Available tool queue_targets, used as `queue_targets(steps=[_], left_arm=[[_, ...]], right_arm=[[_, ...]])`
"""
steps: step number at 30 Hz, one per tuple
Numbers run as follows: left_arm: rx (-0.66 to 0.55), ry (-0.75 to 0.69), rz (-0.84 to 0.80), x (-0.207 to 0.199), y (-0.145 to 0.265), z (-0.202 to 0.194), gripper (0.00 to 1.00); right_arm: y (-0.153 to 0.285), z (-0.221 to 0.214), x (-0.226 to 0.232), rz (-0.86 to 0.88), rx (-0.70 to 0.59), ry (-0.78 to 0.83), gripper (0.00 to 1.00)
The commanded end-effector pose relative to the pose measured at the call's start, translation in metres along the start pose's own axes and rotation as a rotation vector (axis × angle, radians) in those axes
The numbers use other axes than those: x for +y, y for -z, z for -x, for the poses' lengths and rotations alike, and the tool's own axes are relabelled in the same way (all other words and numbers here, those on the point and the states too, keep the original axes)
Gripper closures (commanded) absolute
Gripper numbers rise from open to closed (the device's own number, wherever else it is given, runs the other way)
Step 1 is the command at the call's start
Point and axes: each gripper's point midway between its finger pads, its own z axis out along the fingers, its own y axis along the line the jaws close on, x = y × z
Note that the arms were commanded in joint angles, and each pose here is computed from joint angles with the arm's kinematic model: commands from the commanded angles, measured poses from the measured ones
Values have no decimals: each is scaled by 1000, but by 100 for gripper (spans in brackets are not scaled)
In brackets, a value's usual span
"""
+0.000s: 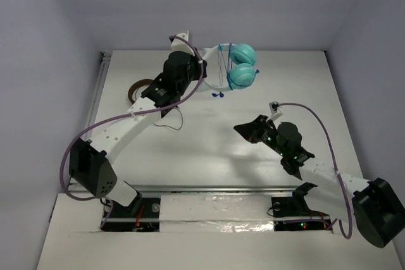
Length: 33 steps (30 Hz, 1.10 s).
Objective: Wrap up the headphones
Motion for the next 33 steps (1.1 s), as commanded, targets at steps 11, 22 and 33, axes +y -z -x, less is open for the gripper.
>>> queue_targets(steps=[11, 22, 33], left_arm=[[63, -45, -299, -96, 112, 90, 100], [109, -17, -443, -119, 166, 94, 100], [135, -29, -486, -131, 187, 85, 100]], right_arm=[[6, 56, 55, 193, -217, 204, 33], [-8, 90, 75, 158, -251, 395, 24], [-9, 84, 93, 227, -184, 379, 42]])
